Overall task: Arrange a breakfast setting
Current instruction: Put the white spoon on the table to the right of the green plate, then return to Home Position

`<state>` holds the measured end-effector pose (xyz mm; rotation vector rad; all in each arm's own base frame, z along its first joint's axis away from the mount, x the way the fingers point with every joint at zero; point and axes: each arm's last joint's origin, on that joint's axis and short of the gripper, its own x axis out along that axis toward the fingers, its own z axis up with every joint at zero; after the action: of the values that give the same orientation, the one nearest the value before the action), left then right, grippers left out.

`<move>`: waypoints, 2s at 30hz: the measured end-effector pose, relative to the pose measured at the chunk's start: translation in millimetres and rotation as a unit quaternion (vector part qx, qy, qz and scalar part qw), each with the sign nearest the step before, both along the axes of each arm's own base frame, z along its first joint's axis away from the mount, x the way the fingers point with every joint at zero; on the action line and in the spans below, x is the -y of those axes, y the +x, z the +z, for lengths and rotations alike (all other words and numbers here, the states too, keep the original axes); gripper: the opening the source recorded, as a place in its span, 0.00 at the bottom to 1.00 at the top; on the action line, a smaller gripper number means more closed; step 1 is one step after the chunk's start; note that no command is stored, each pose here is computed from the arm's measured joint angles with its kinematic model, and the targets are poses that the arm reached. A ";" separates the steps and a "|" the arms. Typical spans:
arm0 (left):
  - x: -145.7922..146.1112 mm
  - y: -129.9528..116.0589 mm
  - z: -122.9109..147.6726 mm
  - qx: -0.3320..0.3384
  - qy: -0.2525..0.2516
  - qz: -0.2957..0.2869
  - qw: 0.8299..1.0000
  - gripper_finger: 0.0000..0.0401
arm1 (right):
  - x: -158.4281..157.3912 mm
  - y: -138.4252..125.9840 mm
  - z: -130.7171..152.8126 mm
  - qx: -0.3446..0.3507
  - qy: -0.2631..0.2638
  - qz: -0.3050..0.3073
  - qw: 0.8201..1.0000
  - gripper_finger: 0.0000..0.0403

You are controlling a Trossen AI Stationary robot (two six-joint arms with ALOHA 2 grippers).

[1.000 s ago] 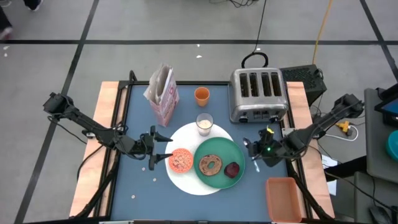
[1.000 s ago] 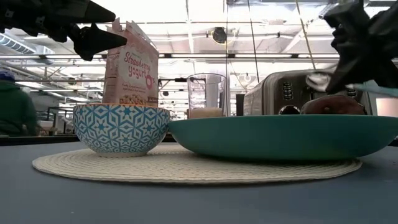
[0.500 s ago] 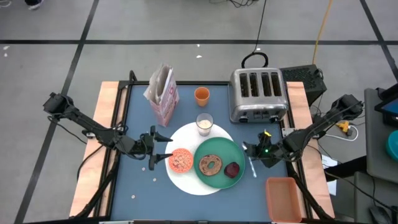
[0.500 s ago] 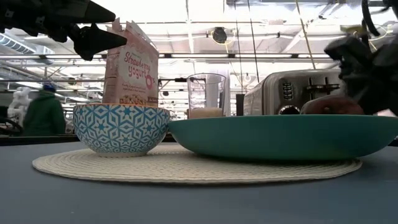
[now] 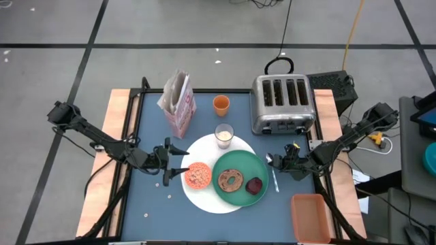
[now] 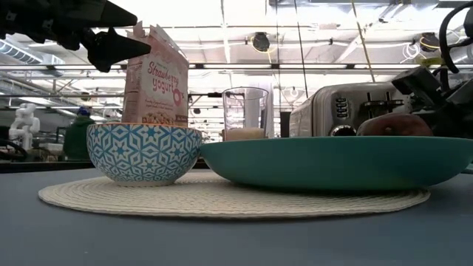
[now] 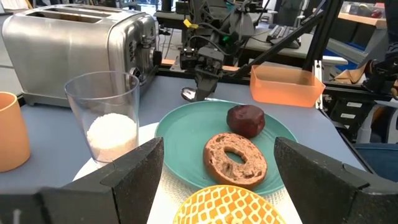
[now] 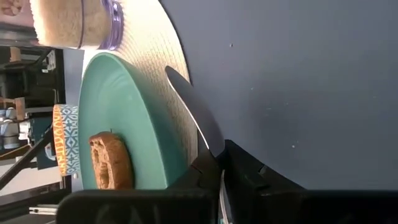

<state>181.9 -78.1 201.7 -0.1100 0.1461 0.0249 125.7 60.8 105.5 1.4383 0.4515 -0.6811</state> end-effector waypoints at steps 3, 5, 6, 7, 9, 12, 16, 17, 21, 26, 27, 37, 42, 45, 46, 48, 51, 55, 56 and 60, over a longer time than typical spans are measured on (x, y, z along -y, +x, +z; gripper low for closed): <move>0.0 0.0 0.0 0.000 -0.001 0.000 1.000 0.77 | 0.2 -0.3 -0.2 -0.002 -0.002 0.001 1.000 0.03; -0.1 0.0 0.0 0.000 -0.001 0.000 1.000 0.77 | 0.1 -0.2 -0.2 -0.002 -0.002 0.002 1.000 0.05; 0.0 0.0 0.1 0.000 -0.001 0.000 1.000 0.77 | -0.2 -0.3 -0.3 -0.004 0.003 0.005 1.000 0.06; 0.0 0.0 0.1 0.000 -0.001 0.000 1.000 0.77 | -0.6 -0.4 -0.6 -0.008 0.009 0.008 1.000 0.07; 0.0 0.0 0.1 0.000 -0.001 0.000 1.000 0.77 | -1.3 -0.5 -0.8 -0.013 0.020 0.017 1.000 0.08; 0.0 0.0 0.1 0.000 -0.001 0.000 1.000 0.77 | -2.0 -0.8 -1.1 -0.019 0.028 0.025 0.999 0.10; 0.0 0.0 0.0 0.000 -0.001 0.000 1.000 0.77 | -2.0 -1.5 -1.9 -0.027 0.031 0.030 0.999 0.14; 0.0 0.1 0.1 0.000 -0.001 0.000 1.000 0.77 | -1.8 -1.8 -2.3 -0.029 0.030 0.030 0.999 0.15; 0.0 0.0 0.0 0.000 -0.001 0.000 1.000 0.77 | -1.4 -2.4 -2.7 -0.034 0.028 0.030 0.999 0.20; 0.0 0.0 0.1 0.000 -0.001 0.000 1.000 0.77 | -1.3 -2.6 -2.9 -0.035 0.026 0.031 0.999 0.26; 0.0 0.1 0.1 0.000 -0.001 0.000 1.000 0.77 | -1.3 -2.6 -2.8 -0.036 0.024 0.033 0.999 0.27; 0.0 0.0 0.1 0.000 0.000 0.000 1.000 0.77 | -2.4 -3.0 -2.6 -0.044 0.040 0.049 0.997 0.28; 0.0 0.0 0.0 0.000 0.000 0.000 1.000 0.77 | -0.9 -6.4 -0.4 -0.050 0.038 0.059 0.996 0.28; 0.0 0.0 0.0 0.000 0.000 0.000 1.000 0.77 | 1.1 -9.7 1.3 -0.054 0.037 0.060 0.996 0.28; 0.0 0.0 0.1 0.000 0.000 0.000 1.000 0.77 | 1.7 -10.8 2.1 -0.054 0.036 0.060 0.996 0.28; 0.0 0.0 0.1 0.000 0.000 0.000 1.000 0.77 | 3.2 -13.1 3.6 -0.055 0.035 0.060 0.996 0.28; 0.0 0.0 0.0 0.000 0.000 0.000 1.000 0.77 | 5.3 -16.3 6.5 -0.051 0.034 0.060 0.996 0.28; 0.0 0.1 0.2 0.001 -0.001 0.000 1.000 0.77 | 6.9 -18.7 11.6 -0.035 0.026 0.075 0.996 0.28; 0.0 0.1 0.2 0.001 -0.001 0.000 1.000 0.77 | 7.3 -19.2 13.0 -0.030 0.024 0.079 0.996 0.28; 0.1 0.2 1.5 0.007 0.005 -0.001 1.000 0.77 | 8.5 -20.3 18.6 -0.005 0.008 0.094 0.996 0.28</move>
<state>182.1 -78.2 203.1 -0.0995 0.1325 0.0224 105.4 52.2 124.1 1.3876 0.5939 -0.5344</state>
